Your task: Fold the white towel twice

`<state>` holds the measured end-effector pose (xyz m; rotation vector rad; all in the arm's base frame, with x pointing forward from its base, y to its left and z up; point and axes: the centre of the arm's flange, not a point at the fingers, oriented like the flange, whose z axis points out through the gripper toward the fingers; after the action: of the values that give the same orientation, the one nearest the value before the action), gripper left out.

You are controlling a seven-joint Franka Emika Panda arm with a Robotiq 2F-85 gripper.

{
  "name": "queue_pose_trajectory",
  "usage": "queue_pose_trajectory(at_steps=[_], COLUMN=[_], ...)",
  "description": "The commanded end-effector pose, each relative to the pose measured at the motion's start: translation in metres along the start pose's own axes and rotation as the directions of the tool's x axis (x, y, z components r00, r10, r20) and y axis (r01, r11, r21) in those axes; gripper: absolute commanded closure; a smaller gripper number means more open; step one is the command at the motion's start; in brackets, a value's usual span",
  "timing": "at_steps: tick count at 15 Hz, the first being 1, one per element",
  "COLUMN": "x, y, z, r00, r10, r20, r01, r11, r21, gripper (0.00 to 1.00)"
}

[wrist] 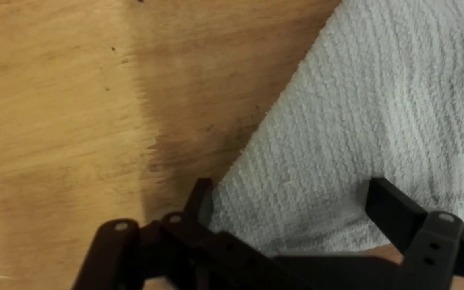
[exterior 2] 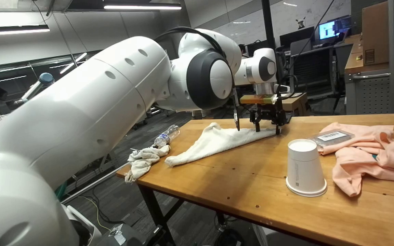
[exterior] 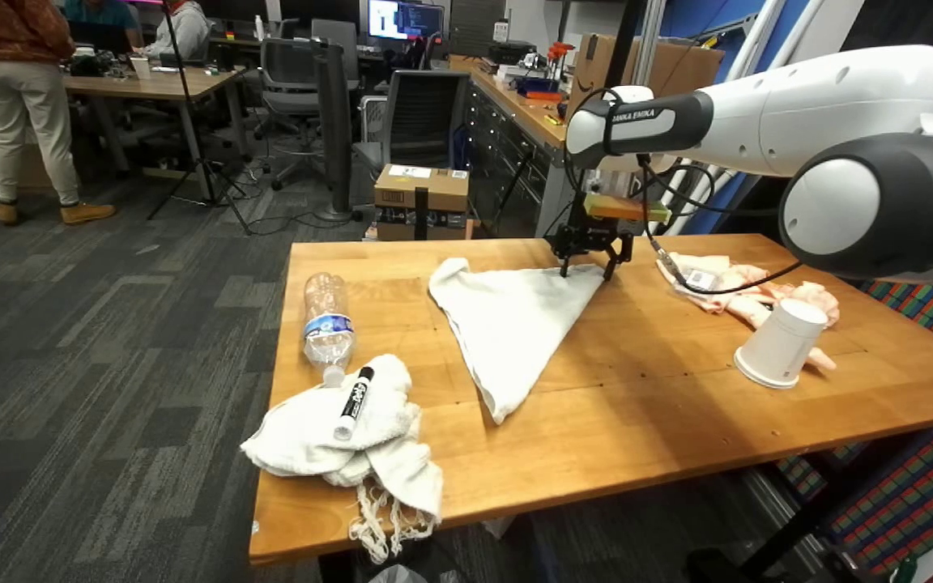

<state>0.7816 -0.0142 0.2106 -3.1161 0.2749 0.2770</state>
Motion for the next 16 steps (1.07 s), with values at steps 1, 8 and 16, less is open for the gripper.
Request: queue_pose_trajectory(at_steps=[1,8,16], x=[0.008,-0.005,-0.030], y=[0.000,-0.017,-0.066], z=[0.002,-0.011,-0.039], r00=[1.000,0.999,0.991], r10=[-0.010,-0.044,-0.113], r20=[0.003,-0.011,-0.066], r01=[0.010,0.044,0.107], r11=[1.000,0.999,0.991], r21=[0.001,-0.021,-0.086], gripper=[0.32,0.86,0.97])
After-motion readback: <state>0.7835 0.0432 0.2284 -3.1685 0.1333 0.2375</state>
